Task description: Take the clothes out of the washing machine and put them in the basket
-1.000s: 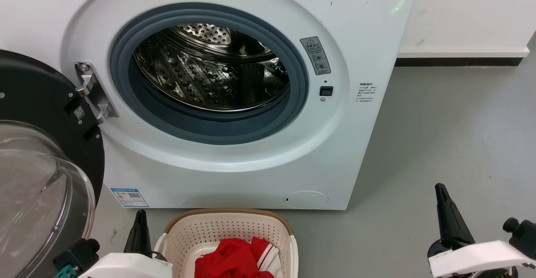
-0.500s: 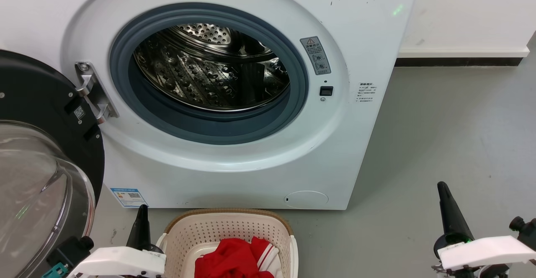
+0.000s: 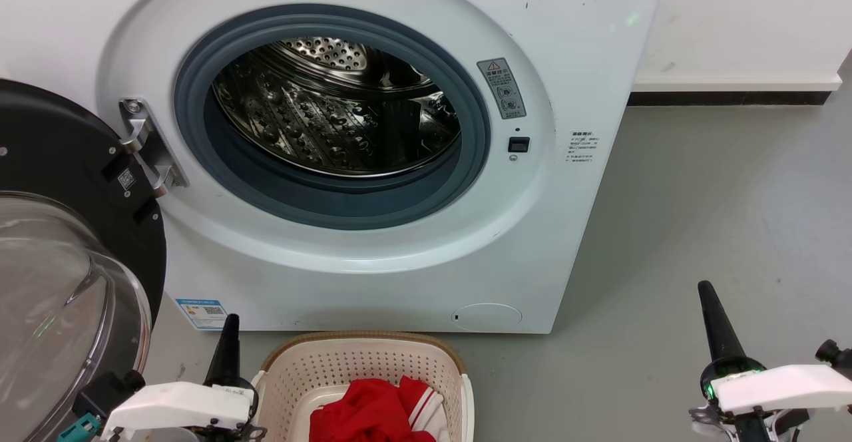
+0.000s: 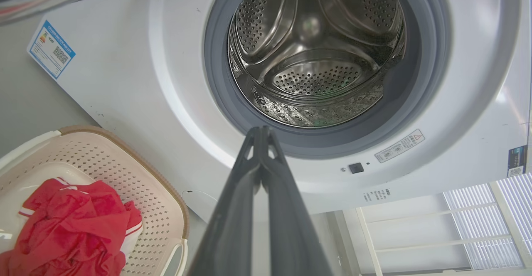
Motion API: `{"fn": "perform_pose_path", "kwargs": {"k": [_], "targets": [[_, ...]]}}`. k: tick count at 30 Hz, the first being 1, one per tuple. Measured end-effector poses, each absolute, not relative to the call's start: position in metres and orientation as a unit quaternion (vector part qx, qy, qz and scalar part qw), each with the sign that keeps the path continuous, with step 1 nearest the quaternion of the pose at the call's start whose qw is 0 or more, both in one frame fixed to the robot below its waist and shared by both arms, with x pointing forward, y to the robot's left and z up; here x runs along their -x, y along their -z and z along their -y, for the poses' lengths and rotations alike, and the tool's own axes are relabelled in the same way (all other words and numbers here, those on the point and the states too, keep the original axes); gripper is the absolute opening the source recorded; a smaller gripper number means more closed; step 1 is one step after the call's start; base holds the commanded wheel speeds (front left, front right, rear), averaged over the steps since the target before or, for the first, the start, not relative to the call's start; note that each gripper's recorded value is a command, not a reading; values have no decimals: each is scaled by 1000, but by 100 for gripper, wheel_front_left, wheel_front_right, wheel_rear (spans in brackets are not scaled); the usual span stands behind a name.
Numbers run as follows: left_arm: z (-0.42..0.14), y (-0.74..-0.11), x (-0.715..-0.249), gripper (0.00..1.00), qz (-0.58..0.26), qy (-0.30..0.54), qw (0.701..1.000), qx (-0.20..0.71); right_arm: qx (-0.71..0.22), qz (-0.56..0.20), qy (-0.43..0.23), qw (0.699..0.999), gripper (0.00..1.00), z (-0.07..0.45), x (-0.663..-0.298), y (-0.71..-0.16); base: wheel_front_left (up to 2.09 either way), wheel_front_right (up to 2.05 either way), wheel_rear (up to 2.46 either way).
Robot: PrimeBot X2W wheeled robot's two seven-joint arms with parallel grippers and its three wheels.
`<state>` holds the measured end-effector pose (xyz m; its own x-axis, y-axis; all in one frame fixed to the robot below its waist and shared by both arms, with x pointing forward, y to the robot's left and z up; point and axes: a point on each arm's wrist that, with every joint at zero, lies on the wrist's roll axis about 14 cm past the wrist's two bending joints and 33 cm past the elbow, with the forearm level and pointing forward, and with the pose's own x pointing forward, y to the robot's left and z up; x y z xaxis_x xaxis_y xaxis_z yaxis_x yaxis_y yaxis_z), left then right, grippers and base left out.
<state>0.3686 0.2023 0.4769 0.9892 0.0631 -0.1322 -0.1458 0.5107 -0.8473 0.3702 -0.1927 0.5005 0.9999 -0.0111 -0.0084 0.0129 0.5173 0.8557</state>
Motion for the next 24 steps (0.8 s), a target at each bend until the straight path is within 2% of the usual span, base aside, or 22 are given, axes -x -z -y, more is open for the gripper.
{"fn": "perform_pose_path", "kwargs": {"k": [24], "targets": [[-201,-486,-377,0,-30,-41,802,595,-594,-5,10,805,0,197,-378,-501,0,0,0]]}}
